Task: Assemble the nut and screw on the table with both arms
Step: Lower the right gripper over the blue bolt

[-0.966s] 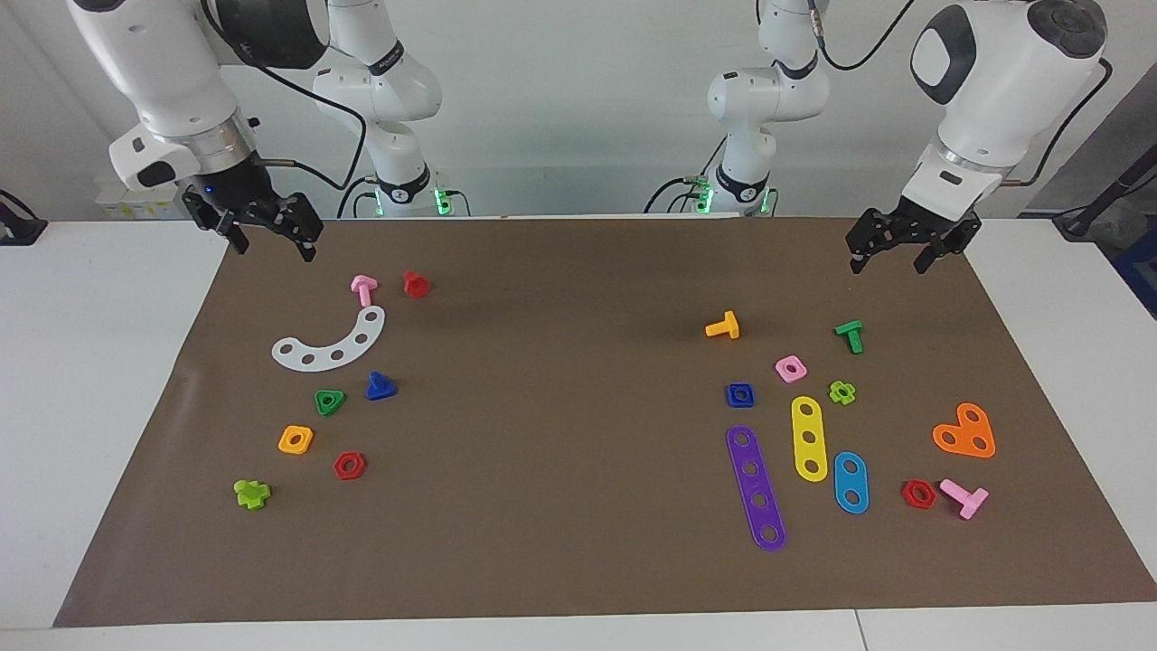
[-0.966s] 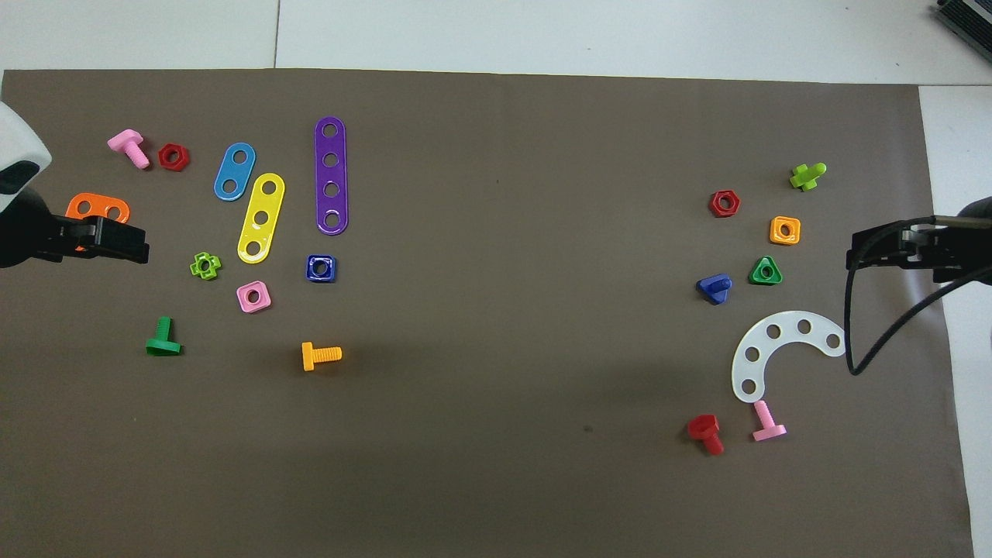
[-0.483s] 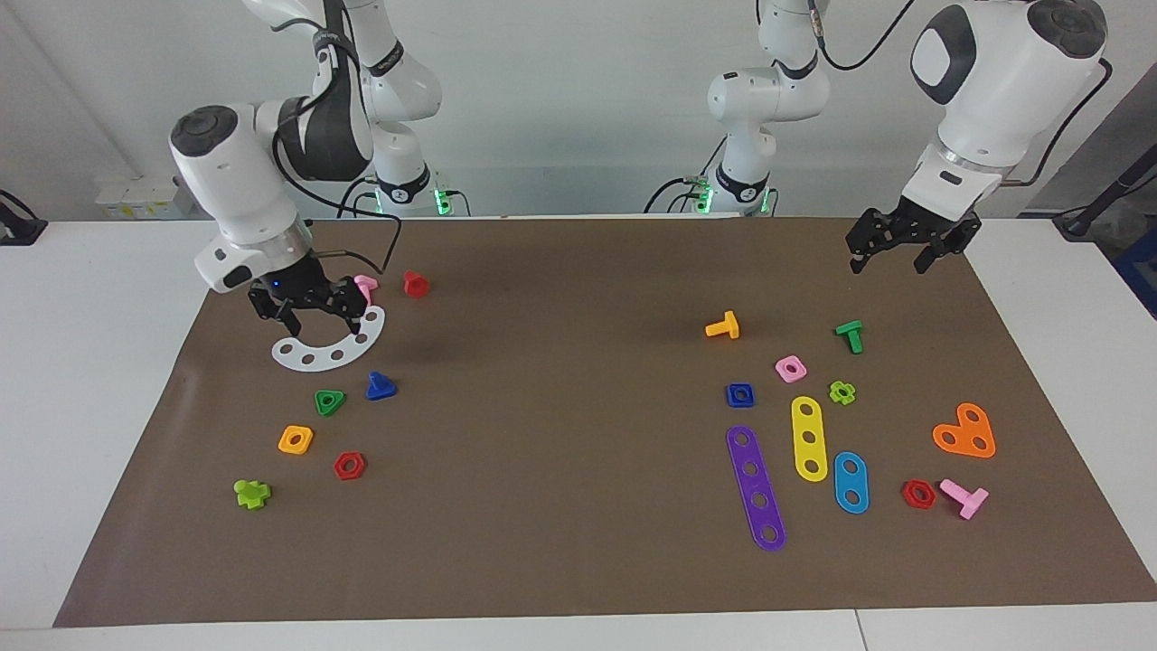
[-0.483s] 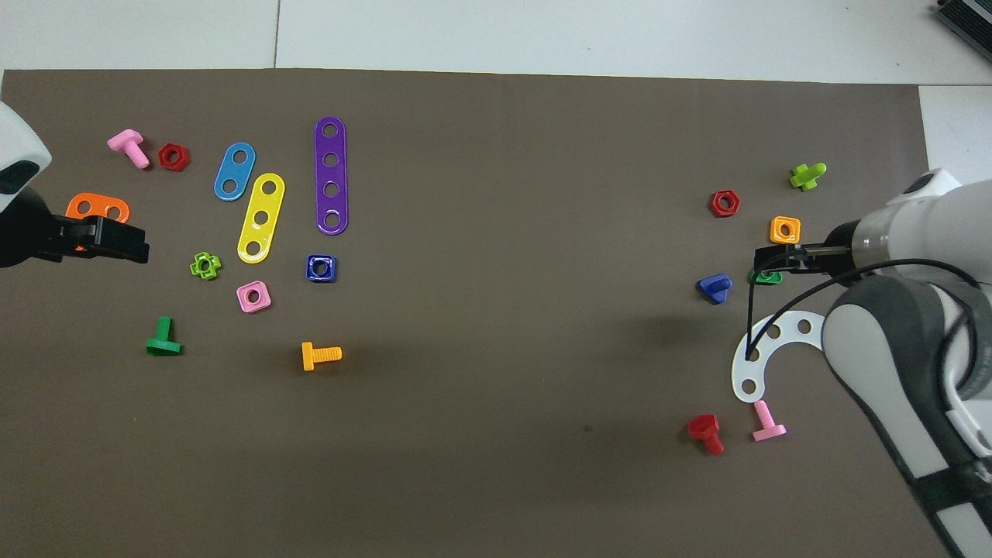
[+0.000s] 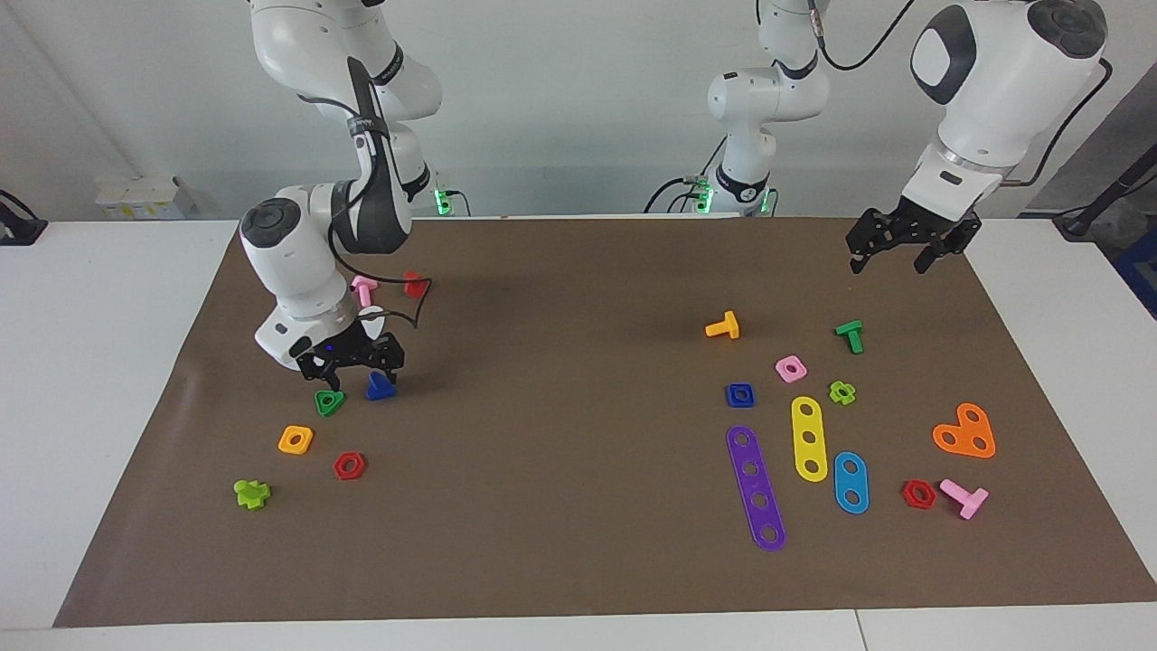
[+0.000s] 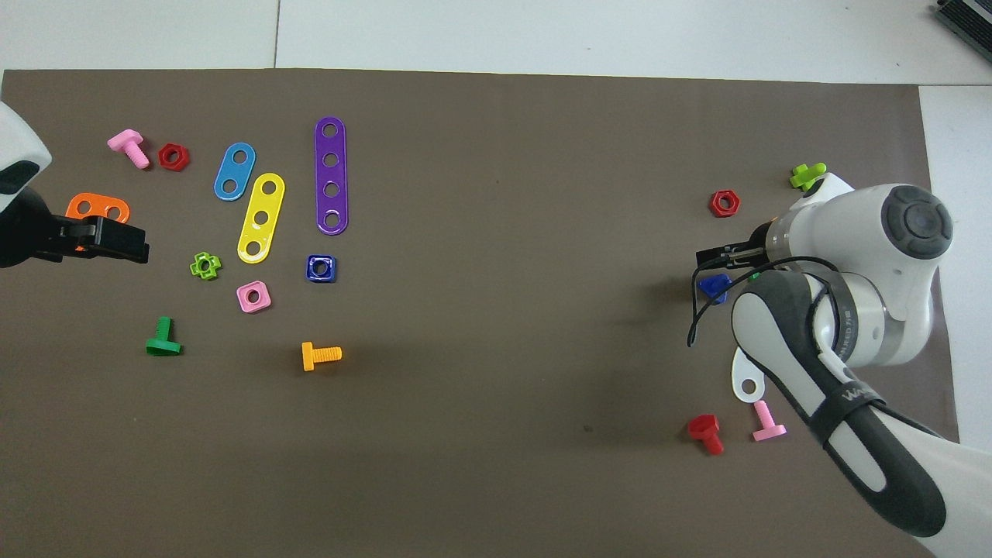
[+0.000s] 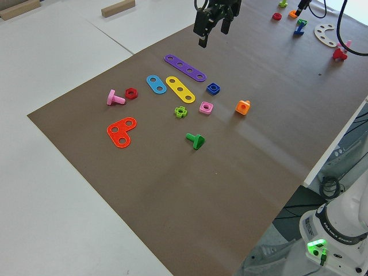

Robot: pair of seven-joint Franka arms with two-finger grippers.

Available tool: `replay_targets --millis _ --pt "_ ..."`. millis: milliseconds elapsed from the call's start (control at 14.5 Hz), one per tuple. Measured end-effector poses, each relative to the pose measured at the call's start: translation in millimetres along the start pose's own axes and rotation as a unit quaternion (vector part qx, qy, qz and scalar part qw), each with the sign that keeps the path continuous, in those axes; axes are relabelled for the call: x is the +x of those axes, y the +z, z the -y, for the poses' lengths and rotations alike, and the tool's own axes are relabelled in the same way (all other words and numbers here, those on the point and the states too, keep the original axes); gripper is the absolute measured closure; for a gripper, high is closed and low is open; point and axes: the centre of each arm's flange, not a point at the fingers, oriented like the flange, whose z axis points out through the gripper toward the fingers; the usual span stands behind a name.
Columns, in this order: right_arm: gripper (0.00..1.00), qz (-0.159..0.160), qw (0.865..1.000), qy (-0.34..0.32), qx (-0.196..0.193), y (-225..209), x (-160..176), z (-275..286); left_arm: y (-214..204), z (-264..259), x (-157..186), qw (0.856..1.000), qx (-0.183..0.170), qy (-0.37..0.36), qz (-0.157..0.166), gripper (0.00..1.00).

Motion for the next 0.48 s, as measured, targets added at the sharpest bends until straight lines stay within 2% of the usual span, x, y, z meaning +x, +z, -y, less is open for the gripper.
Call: replay_targets --millis 207,276,414,483 --pt "0.09 0.005 1.0 -0.003 0.0 13.6 -3.0 -0.5 0.0 0.0 0.0 1.0 0.0 0.0 0.0 0.0" --pt "0.15 0.006 1.0 -0.003 0.0 14.2 -3.6 -0.5 0.0 0.0 0.0 1.0 0.0 0.0 0.0 0.0" --pt "0.37 0.009 1.0 -0.003 0.0 16.4 -5.4 -0.3 0.0 0.0 0.0 1.0 0.0 0.0 0.0 0.0" --pt "0.42 0.01 1.0 -0.003 0.0 17.7 -6.4 -0.3 0.0 0.0 0.0 1.0 0.0 0.0 0.0 0.0"
